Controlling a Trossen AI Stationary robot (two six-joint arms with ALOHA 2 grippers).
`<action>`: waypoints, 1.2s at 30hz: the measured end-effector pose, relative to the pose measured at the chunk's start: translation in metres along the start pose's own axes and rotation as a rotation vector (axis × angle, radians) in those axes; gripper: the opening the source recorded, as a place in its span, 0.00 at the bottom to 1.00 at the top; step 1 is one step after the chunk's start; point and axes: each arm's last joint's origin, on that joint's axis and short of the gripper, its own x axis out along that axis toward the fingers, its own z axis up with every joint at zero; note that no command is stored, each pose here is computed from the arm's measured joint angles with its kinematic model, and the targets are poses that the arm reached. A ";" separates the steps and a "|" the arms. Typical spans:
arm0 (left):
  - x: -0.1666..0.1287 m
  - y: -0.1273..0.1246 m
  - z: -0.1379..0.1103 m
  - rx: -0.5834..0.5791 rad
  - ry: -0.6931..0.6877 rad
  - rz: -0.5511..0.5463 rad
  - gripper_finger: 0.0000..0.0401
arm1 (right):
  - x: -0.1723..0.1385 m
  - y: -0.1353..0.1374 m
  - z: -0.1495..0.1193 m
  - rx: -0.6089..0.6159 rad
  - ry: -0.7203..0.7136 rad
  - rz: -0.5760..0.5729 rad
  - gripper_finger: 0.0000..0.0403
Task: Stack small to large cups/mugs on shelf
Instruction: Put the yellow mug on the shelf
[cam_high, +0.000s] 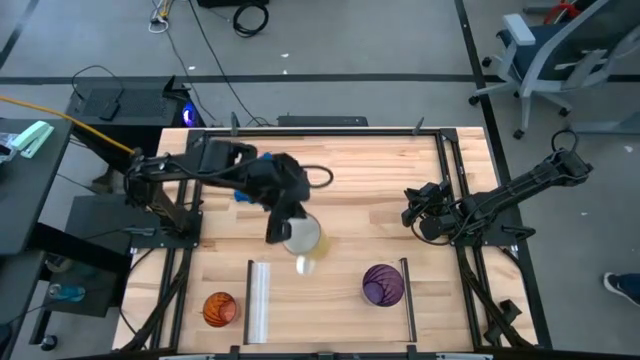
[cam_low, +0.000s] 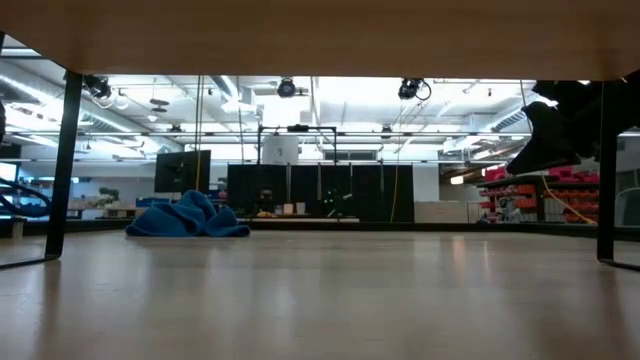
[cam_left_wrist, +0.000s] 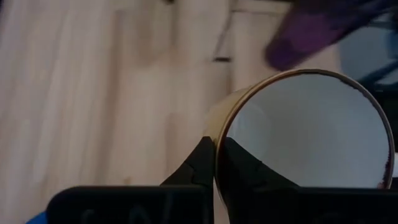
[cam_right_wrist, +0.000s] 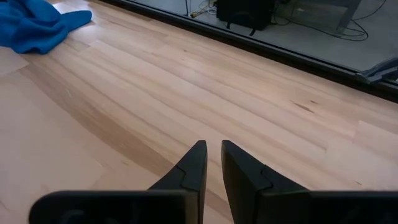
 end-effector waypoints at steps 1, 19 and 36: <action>0.001 -0.005 0.001 0.010 -0.012 -0.026 0.04 | 0.000 0.000 0.000 0.000 0.000 0.000 0.14; 0.064 -0.044 0.011 -0.131 0.028 -0.114 0.04 | 0.000 0.000 -0.001 0.001 0.036 0.020 0.14; 0.067 -0.057 -0.001 -0.249 0.126 -0.099 0.04 | 0.000 0.000 -0.001 0.014 0.018 0.007 0.14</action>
